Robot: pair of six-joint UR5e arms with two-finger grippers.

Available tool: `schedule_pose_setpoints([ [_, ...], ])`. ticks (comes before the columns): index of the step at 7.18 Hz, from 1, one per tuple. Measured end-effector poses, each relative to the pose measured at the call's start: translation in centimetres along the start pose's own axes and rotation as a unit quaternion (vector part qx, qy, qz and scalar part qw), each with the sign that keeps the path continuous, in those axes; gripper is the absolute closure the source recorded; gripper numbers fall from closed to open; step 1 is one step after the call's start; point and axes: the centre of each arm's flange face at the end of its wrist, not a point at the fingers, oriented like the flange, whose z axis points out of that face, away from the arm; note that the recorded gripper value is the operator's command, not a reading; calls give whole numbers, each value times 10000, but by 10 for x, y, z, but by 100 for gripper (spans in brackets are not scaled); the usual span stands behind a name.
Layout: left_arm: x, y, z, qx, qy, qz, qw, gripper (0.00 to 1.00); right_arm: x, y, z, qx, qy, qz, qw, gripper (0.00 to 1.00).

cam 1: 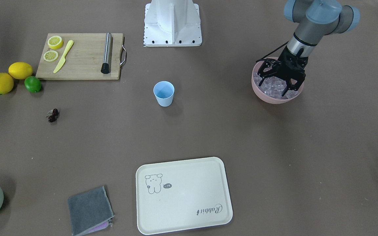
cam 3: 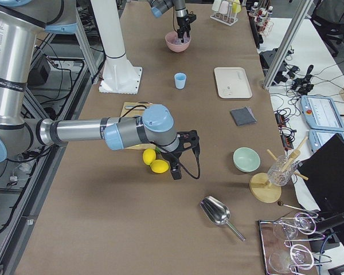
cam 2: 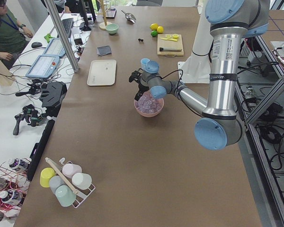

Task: Put ice and cherries in cup
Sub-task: 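Move the left gripper over the pink bowl of ice cubes, then lower the left gripper into the bowl and grasp an ice cube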

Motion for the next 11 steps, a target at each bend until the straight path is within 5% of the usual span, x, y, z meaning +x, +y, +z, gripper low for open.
schedule_pose_setpoints([
  [9, -17, 1, 13, -304, 79, -574, 9979, 6, 0, 0, 0, -1, 7, -2, 10000, 0],
  [11, -17, -1, 17, -311, 76, -589, 9977, 13, 1, 0, 1, -7, 8, 3, 10000, 0],
])
